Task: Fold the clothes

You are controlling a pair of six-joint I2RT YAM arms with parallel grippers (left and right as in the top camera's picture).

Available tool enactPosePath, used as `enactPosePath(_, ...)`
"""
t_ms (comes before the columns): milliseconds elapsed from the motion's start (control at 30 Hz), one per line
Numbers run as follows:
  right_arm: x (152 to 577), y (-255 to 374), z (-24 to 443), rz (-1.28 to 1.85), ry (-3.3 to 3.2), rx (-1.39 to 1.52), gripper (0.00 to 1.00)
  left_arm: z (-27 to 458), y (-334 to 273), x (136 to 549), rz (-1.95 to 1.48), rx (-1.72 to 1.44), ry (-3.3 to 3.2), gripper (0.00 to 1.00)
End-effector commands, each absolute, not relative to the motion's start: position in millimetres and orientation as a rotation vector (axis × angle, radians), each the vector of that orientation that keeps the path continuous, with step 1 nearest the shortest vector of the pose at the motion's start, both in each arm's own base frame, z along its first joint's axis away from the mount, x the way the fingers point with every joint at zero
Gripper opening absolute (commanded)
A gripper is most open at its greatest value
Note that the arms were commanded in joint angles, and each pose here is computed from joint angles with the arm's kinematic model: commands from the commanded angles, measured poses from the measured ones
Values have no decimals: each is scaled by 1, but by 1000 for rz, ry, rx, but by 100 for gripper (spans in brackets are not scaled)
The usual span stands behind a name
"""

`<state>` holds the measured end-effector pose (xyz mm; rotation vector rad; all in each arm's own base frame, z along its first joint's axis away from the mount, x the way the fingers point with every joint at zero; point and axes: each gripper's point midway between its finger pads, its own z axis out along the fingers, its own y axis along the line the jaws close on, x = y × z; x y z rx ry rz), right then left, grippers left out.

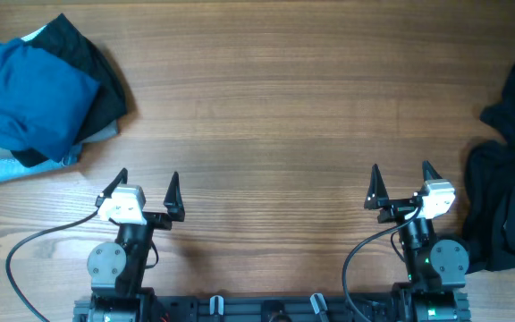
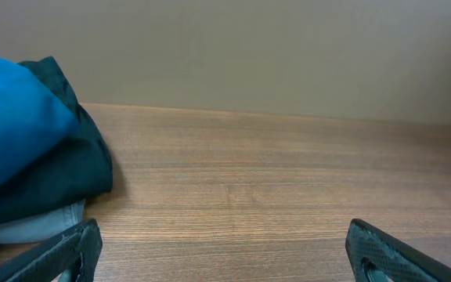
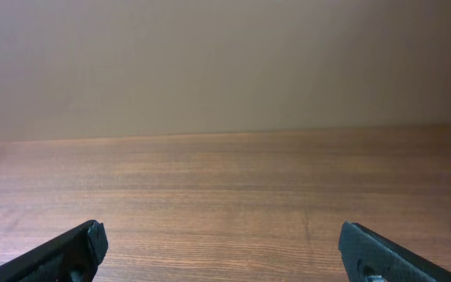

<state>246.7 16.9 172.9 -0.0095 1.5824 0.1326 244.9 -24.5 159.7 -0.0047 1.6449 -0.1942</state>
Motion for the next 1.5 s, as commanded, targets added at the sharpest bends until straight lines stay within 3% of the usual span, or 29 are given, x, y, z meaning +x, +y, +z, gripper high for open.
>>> enactPosePath(0,247,15,173,130,1579,4,100,158,-25,245,-186,16,1644,100)
enactPosePath(1067,246,15,174,158,1590,35,100,158,-25,245,-240,-41,1646,100)
enactPosePath(1467,241,-11,177,-3,1927,145,100,171,-27,251,-289,-106,1802,100)
